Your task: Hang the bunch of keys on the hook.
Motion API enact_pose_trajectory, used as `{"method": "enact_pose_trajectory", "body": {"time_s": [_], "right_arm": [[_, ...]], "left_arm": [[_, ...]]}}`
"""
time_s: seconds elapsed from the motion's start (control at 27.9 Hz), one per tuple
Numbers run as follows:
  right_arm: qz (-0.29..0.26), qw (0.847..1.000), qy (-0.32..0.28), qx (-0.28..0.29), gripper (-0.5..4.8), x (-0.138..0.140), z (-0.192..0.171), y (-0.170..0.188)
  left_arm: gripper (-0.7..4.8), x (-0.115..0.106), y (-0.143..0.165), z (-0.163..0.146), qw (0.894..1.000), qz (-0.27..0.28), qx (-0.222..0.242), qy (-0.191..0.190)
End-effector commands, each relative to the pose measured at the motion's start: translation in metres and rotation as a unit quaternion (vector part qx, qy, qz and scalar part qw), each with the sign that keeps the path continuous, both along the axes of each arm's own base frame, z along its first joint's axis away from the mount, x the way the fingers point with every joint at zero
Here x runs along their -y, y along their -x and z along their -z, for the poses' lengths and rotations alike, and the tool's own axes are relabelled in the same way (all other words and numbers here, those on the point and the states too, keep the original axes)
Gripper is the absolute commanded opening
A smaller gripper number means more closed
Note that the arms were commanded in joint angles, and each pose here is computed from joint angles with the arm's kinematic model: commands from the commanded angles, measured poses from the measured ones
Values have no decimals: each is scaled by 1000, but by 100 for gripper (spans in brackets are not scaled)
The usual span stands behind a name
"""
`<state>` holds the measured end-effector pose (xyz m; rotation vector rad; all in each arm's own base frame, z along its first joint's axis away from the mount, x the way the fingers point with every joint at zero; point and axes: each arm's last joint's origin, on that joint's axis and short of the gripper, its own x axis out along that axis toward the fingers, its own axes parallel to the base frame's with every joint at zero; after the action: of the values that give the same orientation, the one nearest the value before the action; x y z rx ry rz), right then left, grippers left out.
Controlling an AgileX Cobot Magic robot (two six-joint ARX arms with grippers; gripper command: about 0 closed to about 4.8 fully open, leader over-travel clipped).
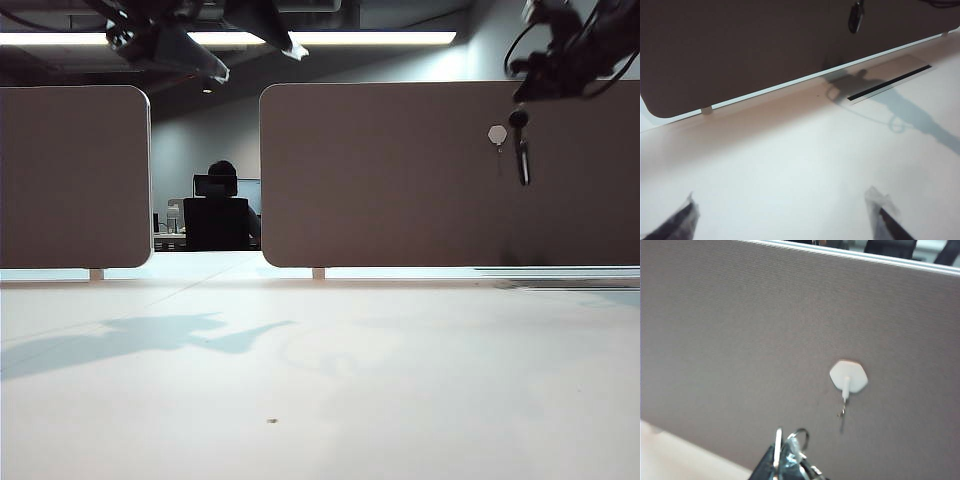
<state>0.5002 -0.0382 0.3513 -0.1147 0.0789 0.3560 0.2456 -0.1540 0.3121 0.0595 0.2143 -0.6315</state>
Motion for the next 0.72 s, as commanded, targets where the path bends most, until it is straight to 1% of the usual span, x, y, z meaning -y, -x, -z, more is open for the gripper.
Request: {"method": "enact_pose_trajectory", "body": {"time_s": [0.04, 0.14, 0.22, 0.29, 0.36, 0.47, 0.54, 0.72], "right_arm": [[11, 998, -1, 62, -4, -2, 6, -22], [24, 997, 0, 70, -4, -4, 27, -48], [24, 996, 1, 86, -4, -5, 37, -61], [28, 995, 0, 99, -4, -4, 43, -71], [34, 994, 0, 102, -4, -2, 48, -77], [65, 992, 1, 104, -4, 0, 50, -78], [77, 992, 1, 102, -4, 9, 52, -78], [100, 993, 0, 67, -4, 19, 59, -78]], "left_arm": [[479, 2, -5, 0, 1000, -16, 18, -1], [479, 3, -11, 6, 999, -31, 24, -22], [479, 4, -14, 9, 999, -39, 25, -28], [479, 5, -17, 12, 998, -40, 23, -37], [479, 6, -18, 14, 998, -43, 23, -37], [479, 7, -20, 16, 998, -43, 22, -37], [479, 7, -20, 16, 998, -43, 21, -38], [479, 7, -20, 17, 998, -42, 19, -39]]}}
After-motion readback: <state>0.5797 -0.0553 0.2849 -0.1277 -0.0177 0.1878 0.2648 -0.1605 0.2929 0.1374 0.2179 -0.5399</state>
